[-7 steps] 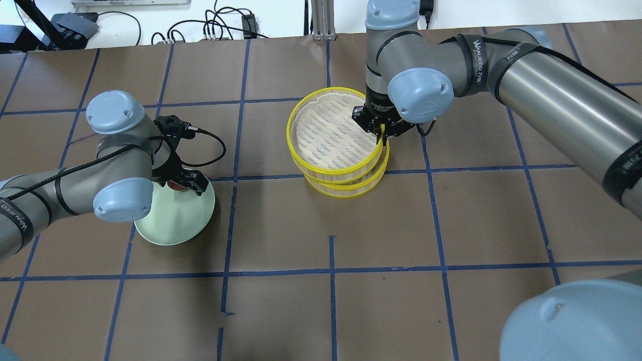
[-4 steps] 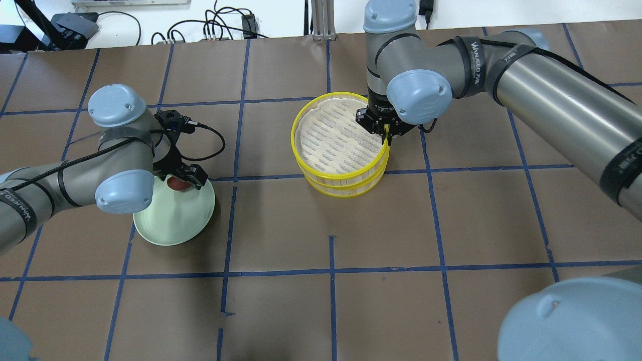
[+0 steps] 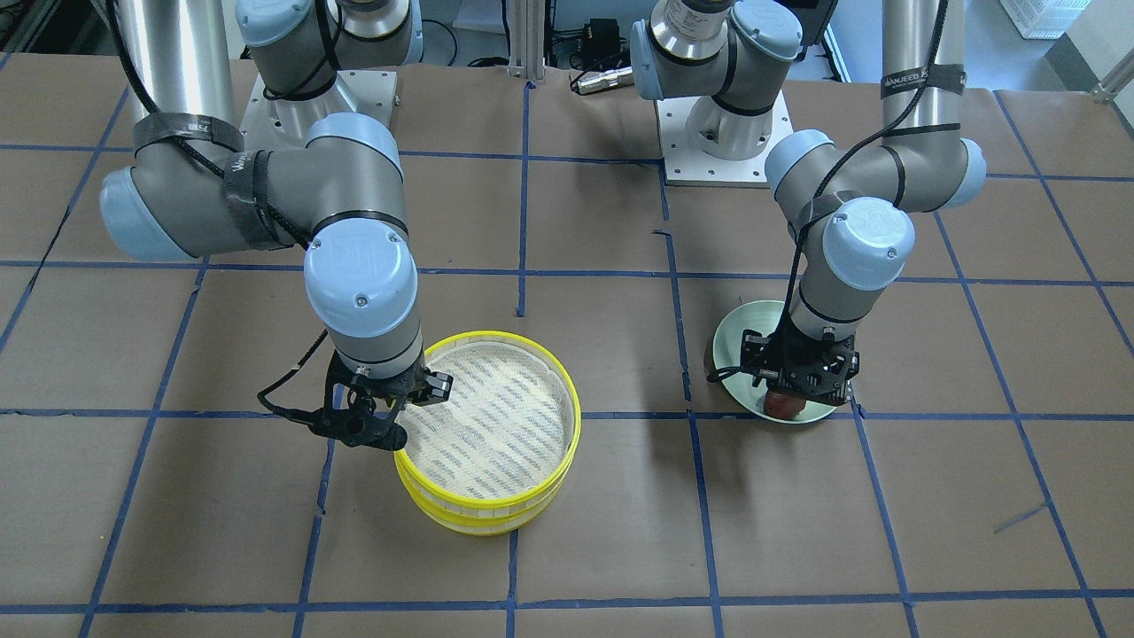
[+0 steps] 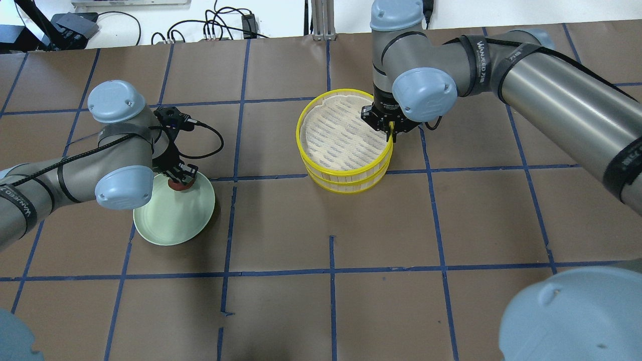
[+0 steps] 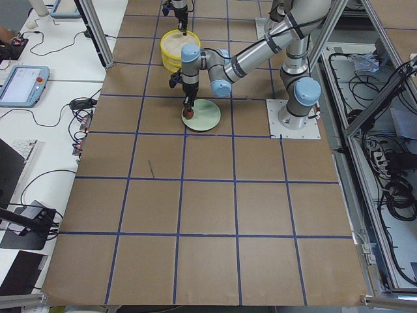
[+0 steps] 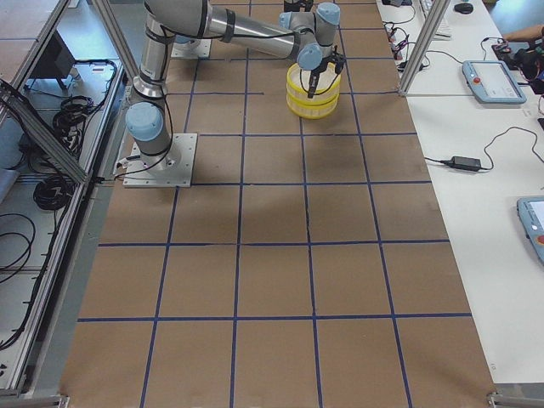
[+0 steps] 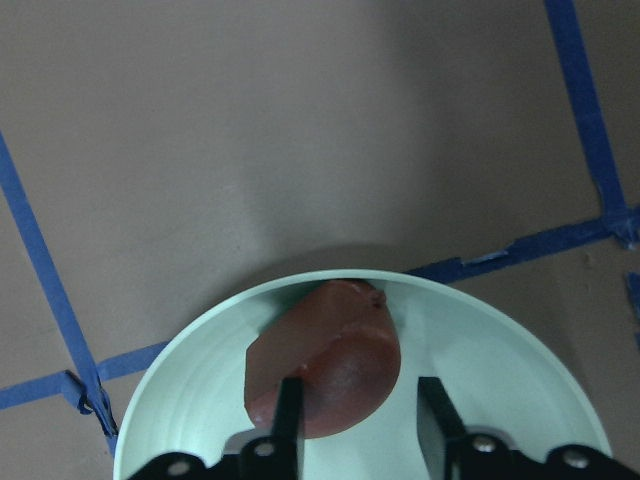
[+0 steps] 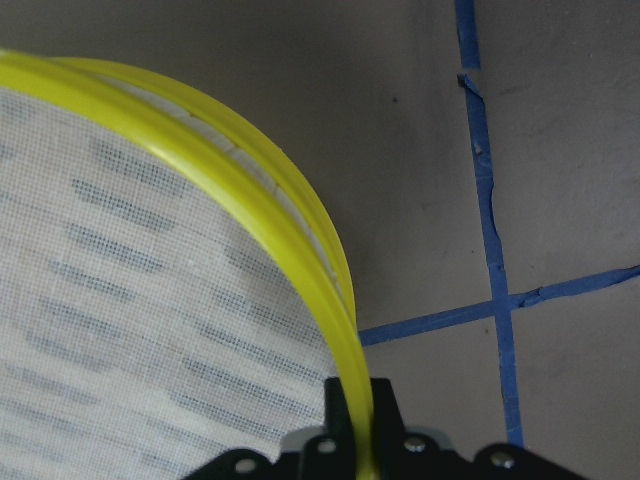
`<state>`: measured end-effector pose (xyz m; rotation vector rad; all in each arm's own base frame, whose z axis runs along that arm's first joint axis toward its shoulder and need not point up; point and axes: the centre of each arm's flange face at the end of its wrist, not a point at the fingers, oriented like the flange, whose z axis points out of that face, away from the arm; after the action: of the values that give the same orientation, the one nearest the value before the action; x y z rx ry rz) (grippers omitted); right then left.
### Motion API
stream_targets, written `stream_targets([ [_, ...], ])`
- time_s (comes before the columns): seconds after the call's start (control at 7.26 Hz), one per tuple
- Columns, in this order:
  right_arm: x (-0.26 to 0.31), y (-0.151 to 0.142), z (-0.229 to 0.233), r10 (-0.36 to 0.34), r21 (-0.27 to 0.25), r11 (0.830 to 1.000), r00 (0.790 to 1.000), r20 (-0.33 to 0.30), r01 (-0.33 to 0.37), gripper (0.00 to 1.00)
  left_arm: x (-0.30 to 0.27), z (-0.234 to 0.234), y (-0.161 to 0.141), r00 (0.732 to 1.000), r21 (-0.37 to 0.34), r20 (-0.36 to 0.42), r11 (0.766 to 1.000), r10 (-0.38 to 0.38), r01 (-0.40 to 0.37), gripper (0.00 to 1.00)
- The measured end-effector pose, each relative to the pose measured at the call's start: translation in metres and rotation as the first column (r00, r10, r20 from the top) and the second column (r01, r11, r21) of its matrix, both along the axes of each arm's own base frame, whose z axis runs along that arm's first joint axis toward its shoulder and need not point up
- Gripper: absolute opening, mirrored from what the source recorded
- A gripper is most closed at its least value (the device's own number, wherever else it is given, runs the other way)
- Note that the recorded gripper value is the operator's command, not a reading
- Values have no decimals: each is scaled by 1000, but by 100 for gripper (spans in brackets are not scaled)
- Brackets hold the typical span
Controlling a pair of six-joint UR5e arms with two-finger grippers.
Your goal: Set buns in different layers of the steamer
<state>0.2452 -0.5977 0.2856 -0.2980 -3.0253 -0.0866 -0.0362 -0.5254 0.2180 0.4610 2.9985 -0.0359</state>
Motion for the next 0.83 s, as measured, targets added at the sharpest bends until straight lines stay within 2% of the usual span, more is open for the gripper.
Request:
stream_targets([
  [0.28, 0, -2, 3, -10, -7, 1000, 1000, 9, 10, 8, 0, 9, -2, 1000, -25, 7, 1000, -3, 3, 0],
  [0.55, -9, -6, 5, -19, -11, 1000, 1000, 12, 19, 8, -4, 46, -12, 1000, -75, 17, 997, -7, 8, 0],
  [0.83, -20, -8, 1, -24, -1, 1000, 1000, 12, 24, 8, -11, 82, -16, 1000, -77, 9, 997, 1, -1, 3],
])
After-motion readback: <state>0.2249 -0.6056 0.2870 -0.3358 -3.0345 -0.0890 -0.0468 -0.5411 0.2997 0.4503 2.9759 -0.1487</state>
